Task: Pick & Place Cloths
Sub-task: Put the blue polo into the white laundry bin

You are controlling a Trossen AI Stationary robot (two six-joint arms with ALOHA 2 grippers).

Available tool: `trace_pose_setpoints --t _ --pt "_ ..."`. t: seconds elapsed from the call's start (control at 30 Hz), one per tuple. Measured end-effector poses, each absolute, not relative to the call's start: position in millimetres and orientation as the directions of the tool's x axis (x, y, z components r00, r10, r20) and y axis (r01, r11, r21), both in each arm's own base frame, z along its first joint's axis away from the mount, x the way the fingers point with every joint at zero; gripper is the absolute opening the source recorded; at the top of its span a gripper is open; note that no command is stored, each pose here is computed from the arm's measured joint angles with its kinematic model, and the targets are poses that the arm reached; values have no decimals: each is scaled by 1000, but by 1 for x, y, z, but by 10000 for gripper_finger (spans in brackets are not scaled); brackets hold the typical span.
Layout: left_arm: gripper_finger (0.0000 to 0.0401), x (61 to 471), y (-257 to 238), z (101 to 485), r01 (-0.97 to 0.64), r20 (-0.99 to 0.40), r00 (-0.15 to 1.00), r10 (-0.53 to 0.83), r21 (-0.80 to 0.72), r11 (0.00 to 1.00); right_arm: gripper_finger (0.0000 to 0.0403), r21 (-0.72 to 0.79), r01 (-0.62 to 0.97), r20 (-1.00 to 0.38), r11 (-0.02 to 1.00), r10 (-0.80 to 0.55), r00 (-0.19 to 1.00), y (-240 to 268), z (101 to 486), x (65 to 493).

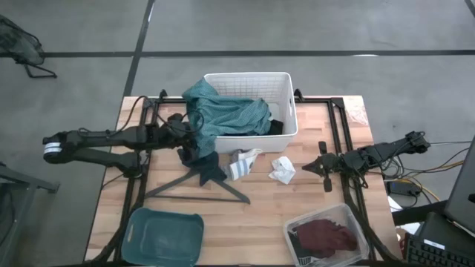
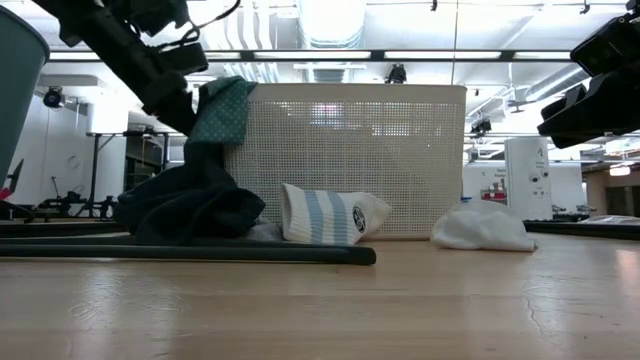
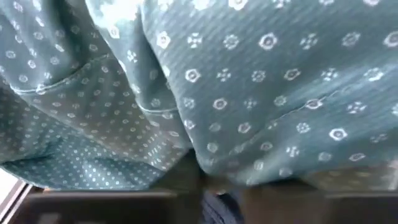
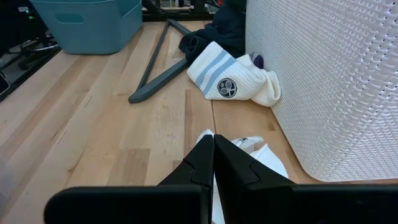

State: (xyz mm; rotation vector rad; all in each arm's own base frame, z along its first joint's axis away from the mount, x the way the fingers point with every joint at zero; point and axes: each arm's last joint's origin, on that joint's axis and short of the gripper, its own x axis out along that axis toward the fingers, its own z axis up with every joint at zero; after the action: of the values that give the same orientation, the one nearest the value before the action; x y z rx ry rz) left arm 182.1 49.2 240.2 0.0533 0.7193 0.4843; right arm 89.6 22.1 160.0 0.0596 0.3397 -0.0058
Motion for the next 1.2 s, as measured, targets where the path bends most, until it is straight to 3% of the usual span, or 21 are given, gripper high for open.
trace_pose_setpoints --t 0.03,0.1,0.53,0.8,1.2 --pt "41 182 49 241 -404 -619 648 444 215 889 8 58 16 -333 998 4 943 22 160 90" --pt "18 182 49 244 -403 -609 656 446 217 889 8 58 15 -333 998 5 943 22 160 90" --pt "9 165 45 341 -442 -302 823 482 194 876 8 58 15 -333 998 5 943 22 160 90" --pt "9 169 47 414 -468 -105 862 495 207 859 8 58 15 -333 998 5 943 22 160 90" --pt "9 245 72 484 -495 3 861 509 234 837 8 58 16 -333 998 4 943 22 160 90"
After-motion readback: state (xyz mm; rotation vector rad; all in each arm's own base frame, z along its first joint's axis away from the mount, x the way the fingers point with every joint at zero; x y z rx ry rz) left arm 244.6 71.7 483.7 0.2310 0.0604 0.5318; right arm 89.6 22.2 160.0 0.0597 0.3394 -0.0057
